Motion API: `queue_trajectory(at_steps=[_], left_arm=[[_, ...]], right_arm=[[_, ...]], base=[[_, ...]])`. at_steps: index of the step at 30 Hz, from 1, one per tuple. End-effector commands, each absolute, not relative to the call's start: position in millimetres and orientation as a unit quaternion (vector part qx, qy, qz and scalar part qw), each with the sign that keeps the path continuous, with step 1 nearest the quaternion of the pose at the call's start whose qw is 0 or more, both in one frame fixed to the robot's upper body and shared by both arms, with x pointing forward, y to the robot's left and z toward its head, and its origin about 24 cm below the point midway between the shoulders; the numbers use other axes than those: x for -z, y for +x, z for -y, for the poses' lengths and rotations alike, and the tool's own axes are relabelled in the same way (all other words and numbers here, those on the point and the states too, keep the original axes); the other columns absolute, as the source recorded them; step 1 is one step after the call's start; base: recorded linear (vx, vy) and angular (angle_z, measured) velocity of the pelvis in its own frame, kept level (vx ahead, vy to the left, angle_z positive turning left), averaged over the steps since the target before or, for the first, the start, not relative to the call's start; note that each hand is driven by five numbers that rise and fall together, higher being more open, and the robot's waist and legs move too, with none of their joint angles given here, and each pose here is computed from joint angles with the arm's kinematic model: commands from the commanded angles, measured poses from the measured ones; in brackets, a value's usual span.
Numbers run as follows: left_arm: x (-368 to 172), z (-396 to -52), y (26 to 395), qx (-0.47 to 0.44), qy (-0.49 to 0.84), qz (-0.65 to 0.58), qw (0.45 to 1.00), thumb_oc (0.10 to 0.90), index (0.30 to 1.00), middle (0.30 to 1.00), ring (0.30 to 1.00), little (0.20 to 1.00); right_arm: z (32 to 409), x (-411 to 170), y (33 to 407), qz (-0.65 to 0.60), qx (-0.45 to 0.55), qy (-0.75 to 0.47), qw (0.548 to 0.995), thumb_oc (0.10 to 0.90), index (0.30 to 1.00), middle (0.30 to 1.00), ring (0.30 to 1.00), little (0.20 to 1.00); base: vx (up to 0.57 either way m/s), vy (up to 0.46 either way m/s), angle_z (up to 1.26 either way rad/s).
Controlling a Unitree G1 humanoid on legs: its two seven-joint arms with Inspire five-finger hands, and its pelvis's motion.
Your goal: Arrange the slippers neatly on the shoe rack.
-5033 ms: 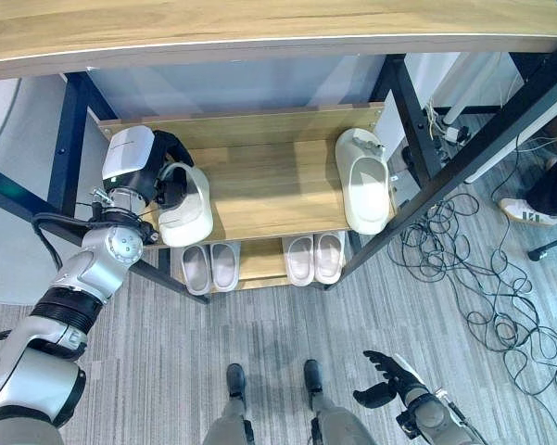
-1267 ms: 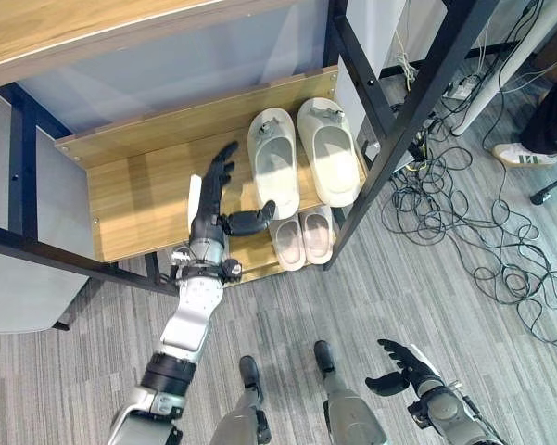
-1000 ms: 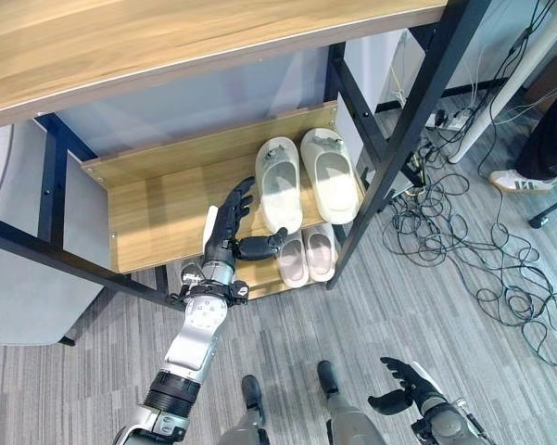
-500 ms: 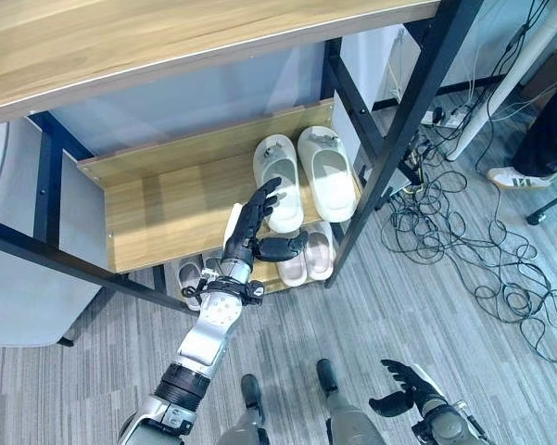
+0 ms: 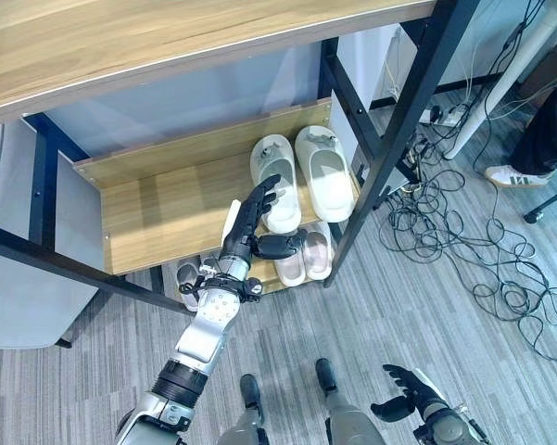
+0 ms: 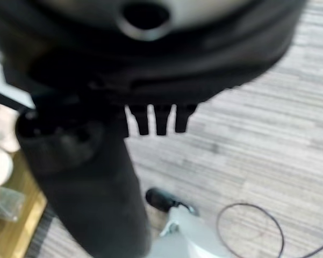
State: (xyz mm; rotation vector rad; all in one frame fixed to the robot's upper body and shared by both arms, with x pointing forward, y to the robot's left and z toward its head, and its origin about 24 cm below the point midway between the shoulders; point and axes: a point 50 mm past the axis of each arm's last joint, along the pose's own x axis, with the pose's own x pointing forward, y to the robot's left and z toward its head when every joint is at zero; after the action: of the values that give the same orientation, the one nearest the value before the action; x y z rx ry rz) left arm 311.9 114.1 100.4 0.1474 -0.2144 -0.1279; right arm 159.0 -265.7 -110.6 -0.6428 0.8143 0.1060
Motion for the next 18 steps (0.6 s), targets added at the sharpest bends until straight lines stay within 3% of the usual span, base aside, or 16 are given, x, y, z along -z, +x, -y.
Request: queue_trajectory(at_steps=[1, 18], left_arm=[[-168, -118, 316, 0.038, 0.039, 0.259, 0.964, 0.800, 0.900, 0.900, 0.900, 0.900], [-131, -126, 318, 0.034, 0.063, 0.184, 0.980, 0.800, 0.900, 0.900, 0.900, 0.900]], right_arm=[[273, 109, 152, -0.384, -0.037, -0.308, 0.870, 0.800, 0.900, 0.900, 0.900, 0.900], [268, 110, 154, -0.384, -0.044, -0.301, 0.872, 0.800, 0.900, 0.900, 0.900, 0.900]], base=[[0.00, 0.000, 0.00], [0.00, 0.000, 0.00]])
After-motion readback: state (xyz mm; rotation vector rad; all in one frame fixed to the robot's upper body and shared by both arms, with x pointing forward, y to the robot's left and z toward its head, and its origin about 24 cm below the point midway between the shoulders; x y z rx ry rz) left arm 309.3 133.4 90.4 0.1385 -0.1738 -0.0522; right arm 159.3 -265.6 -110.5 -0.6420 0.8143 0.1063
